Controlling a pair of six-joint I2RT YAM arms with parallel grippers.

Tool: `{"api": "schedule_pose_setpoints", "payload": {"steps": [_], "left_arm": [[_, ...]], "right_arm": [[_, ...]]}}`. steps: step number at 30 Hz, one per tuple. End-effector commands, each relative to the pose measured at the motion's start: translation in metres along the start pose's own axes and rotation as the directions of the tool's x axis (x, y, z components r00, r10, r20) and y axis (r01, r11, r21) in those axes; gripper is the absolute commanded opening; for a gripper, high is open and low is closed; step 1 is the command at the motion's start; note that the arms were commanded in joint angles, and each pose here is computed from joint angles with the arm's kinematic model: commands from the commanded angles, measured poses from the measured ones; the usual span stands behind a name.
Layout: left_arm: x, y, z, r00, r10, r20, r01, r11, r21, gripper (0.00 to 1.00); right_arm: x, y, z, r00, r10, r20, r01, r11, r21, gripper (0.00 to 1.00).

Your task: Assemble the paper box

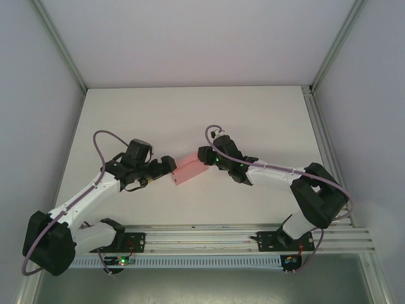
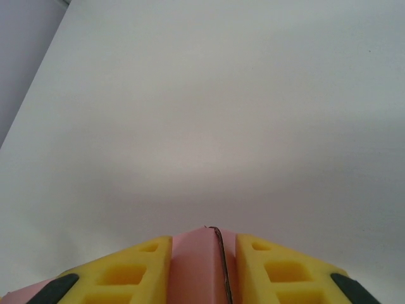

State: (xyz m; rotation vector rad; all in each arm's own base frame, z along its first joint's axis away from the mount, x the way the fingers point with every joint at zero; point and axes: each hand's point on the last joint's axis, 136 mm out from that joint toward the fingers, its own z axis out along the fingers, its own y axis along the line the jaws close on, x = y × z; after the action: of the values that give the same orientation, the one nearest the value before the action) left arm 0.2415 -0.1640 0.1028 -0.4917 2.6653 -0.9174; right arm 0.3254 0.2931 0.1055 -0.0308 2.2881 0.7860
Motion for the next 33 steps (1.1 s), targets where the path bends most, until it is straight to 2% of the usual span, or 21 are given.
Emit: {"api": "schedule_pose_setpoints", "payload": {"steps": [1,2,7,9,14,17,20,25,31,32,33], "left_arm": [[-0.006,-0.015,0.003,1.000,-0.017,0.019,0.014,0.993,0.113,0.89],[-0.004,-0.012,0.005,1.000,-0.020,0.018,0.018,0.993,0.116,0.87],[0.005,0.017,0.018,0.997,-0.077,0.017,0.076,0.994,0.075,0.62],[0.009,0.029,0.025,0.995,-0.099,0.010,0.098,0.994,0.053,0.55],[0.021,0.046,0.040,0.990,-0.136,-0.031,0.137,0.990,0.030,0.26],[0.026,0.060,0.046,0.989,-0.146,-0.039,0.145,0.989,-0.016,0.16],[0.030,0.076,0.048,0.988,-0.150,-0.039,0.146,0.986,-0.082,0.00],[0.033,0.092,0.053,0.992,-0.113,-0.050,0.104,0.983,-0.153,0.00],[0.022,0.068,0.047,0.998,-0.029,-0.062,0.022,0.994,-0.105,0.00],[0.019,0.063,0.043,0.998,-0.010,-0.057,0.004,0.995,-0.100,0.04],[0.014,0.055,0.038,0.999,0.014,-0.049,-0.018,0.996,-0.089,0.14]], "right_arm": [[0.111,-0.085,-0.003,0.936,0.033,-0.351,0.065,0.962,0.265,0.18],[0.114,-0.086,-0.003,0.934,0.034,-0.355,0.064,0.963,0.261,0.17],[0.122,-0.090,0.000,0.930,0.062,-0.361,0.019,0.976,0.215,0.09],[0.125,-0.089,0.002,0.931,0.072,-0.358,-0.011,0.985,0.170,0.07],[0.137,-0.095,0.009,0.916,0.138,-0.377,-0.106,0.989,0.105,0.00],[0.144,-0.103,0.011,0.912,0.181,-0.368,-0.159,0.983,0.091,0.00],[0.143,-0.108,0.009,0.923,0.202,-0.328,-0.190,0.979,0.068,0.00],[0.140,-0.114,0.004,0.946,0.134,-0.296,-0.115,0.990,0.082,0.00],[0.117,-0.094,0.008,0.961,0.081,-0.266,-0.078,0.997,0.021,0.00],[0.109,-0.085,0.009,0.962,0.062,-0.266,-0.065,0.998,-0.003,0.00],[0.101,-0.078,0.009,0.963,0.040,-0.266,-0.044,0.999,-0.011,0.00]]}}
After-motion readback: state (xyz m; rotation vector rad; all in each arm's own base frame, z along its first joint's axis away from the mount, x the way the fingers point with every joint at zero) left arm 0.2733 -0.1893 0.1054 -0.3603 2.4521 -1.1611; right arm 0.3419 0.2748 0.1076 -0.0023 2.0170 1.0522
